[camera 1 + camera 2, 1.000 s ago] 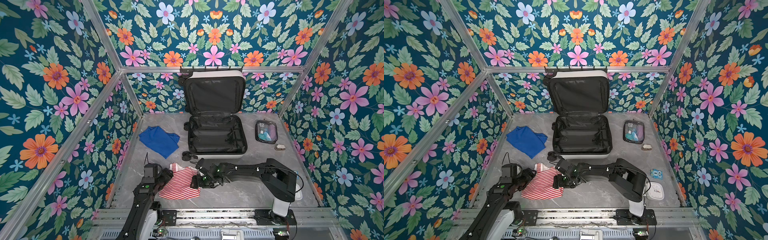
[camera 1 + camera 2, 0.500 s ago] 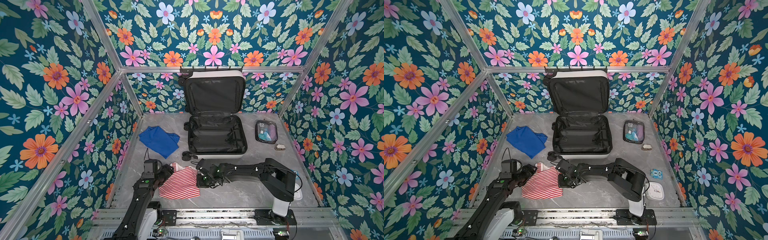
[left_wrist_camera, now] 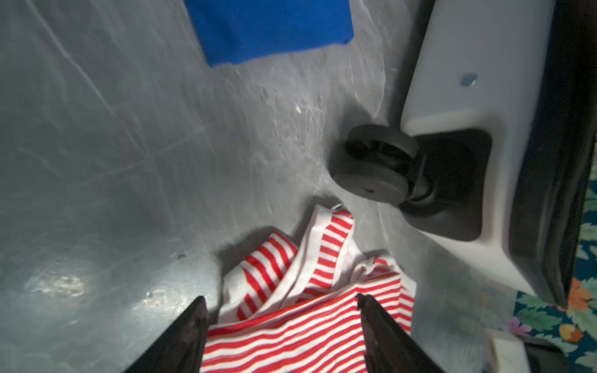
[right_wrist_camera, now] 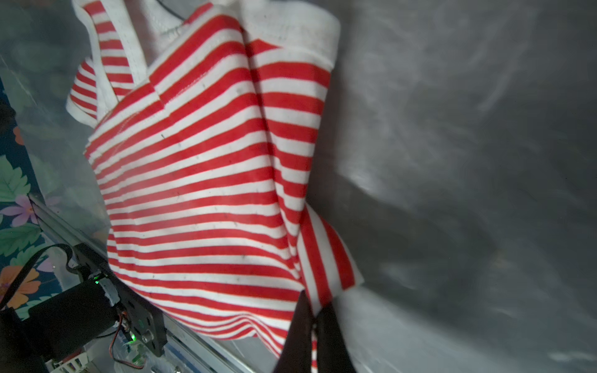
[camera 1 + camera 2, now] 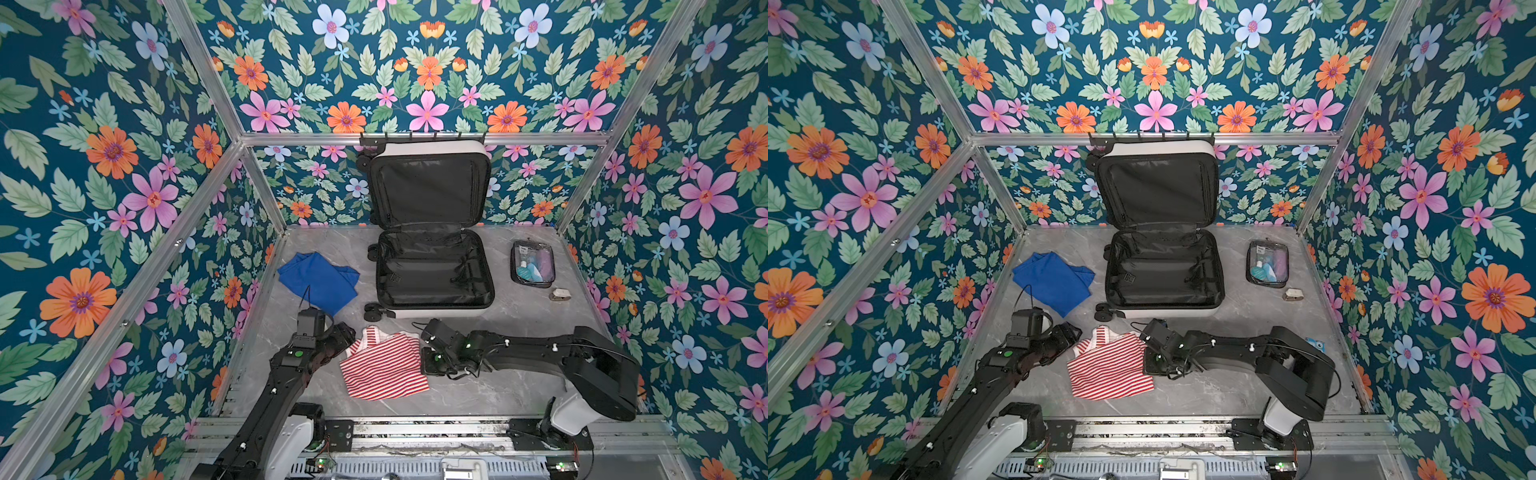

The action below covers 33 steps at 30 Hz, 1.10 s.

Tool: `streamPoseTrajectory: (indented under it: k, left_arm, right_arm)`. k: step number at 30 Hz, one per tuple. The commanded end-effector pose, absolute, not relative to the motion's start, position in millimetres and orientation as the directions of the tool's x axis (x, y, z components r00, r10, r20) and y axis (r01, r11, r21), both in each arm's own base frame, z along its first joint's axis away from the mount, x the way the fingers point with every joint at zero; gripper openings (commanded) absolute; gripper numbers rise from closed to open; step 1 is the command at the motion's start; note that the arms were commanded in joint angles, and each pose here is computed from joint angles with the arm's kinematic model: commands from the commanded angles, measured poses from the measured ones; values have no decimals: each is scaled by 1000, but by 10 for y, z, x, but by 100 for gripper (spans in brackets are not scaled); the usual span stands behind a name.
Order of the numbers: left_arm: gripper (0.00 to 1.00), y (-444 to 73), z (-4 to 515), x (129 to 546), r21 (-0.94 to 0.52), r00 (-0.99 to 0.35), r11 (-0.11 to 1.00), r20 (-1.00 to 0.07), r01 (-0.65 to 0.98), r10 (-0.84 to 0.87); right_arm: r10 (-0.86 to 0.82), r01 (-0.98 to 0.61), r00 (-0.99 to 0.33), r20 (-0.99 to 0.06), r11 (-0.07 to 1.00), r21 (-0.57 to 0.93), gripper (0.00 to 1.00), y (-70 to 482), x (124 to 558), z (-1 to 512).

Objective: Pack the luggage
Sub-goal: 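Lower both grippers onto the red-and-white striped shirt from either side, then grasp the striped shirt edges with the left and right grippers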

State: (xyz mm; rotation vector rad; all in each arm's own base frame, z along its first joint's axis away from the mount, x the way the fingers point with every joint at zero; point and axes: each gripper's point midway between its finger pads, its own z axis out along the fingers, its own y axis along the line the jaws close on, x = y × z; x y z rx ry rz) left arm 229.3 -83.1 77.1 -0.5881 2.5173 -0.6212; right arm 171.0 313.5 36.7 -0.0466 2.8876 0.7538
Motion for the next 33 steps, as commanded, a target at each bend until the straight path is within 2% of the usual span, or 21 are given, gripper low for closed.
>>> streamPoseTrajectory:
  k: [1,6,9,10,13,15,19,23,28,33]
  left_arm:
    - [76,-861,668,2196,-438,-816,849,-347,-295,-462]
    - [77,-1152,538,2056,-434,-864,868,-309,-243,-396]
    - [77,-1304,474,2004,-474,-878,854,-289,-215,-381]
    - [77,-1336,469,2005,-486,-878,848,-290,-209,-382]
    - [77,-1410,430,2003,-520,-878,831,-284,-197,-386]
    - [77,-1440,406,2011,-531,-878,825,-284,-191,-386]
    - [77,-1493,364,2034,-554,-875,813,-287,-180,-390]
    - [77,-1544,288,2040,-569,-878,804,-278,-176,-389]
    - [75,-1571,162,2004,-545,-891,820,-270,-173,-366]
    - [73,-1604,33,1948,-512,-905,843,-259,-167,-337]
  right_arm:
    - [67,-15,-984,-166,891,453,0,2838,1744,339]
    - [95,9,-978,-188,910,414,0,2518,1743,355]
    - [102,12,-975,-197,911,412,6,2455,1744,371]
    - [102,12,-975,-198,911,411,11,2451,1744,373]
    - [112,22,-973,-200,913,407,46,2436,1753,380]
    - [120,29,-972,-201,913,407,62,2433,1760,383]
    - [128,30,-968,-217,913,407,77,2425,1790,414]
    - [132,32,-967,-219,912,408,81,2451,1835,420]
    - [126,37,-974,-190,910,413,79,2551,1858,339]
    - [125,44,-979,-158,900,434,65,2670,1875,277]
